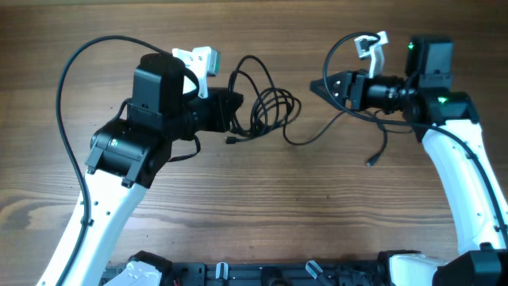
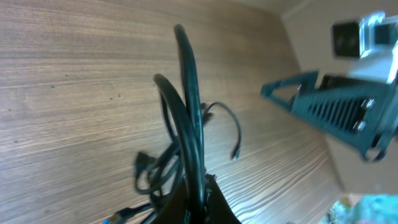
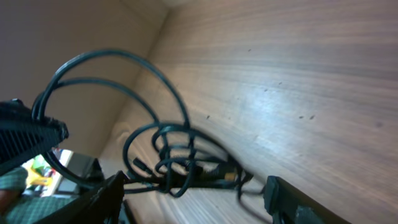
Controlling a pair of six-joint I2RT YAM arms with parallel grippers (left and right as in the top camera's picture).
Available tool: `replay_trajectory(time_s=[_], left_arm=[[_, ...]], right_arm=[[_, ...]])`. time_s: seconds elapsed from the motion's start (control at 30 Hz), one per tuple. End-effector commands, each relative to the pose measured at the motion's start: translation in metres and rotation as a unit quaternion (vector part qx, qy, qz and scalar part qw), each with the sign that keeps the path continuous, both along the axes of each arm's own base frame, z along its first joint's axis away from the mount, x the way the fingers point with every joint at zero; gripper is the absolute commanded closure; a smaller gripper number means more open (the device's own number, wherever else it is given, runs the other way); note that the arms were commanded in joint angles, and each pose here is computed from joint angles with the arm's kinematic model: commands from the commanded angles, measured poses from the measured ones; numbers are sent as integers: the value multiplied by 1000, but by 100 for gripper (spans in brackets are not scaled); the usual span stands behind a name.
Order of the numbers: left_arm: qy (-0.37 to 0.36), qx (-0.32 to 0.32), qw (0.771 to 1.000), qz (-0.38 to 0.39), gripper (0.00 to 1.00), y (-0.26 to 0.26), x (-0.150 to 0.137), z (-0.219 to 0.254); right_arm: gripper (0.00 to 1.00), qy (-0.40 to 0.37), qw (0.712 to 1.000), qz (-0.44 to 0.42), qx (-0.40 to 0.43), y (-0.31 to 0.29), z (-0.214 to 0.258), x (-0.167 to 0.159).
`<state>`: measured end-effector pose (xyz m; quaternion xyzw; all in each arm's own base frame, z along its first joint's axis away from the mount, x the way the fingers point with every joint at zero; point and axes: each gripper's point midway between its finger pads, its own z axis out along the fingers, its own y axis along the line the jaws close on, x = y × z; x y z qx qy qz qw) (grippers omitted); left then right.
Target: Untangle cables
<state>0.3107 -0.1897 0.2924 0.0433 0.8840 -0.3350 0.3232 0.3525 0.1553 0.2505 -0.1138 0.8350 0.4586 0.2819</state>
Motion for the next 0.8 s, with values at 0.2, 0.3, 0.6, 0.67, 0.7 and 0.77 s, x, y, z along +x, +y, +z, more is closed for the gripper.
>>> replay_trajectory(time_s=[0.2, 0.3, 0.6, 0.67, 0.7, 0.77], left_arm=[[33, -41, 998, 23, 96, -5, 4, 2], [36, -40, 998, 23, 96, -5, 5, 0], [38, -41, 998, 25, 96, -5, 5, -1], [38, -40, 998, 25, 96, -5, 5, -1], [38, -40, 998, 25, 96, -5, 5, -1], [39, -40, 998, 25, 96, -5, 5, -1]], right_arm=[[38, 74, 997, -9, -1, 57, 3, -20], [39, 88, 996, -18, -3, 67, 1, -22], [41, 134, 991, 12, -11, 99, -26, -30], [41, 142, 990, 19, -15, 104, -31, -33], [41, 145, 989, 22, -17, 107, -34, -34], [41, 151, 988, 26, -19, 110, -39, -35]])
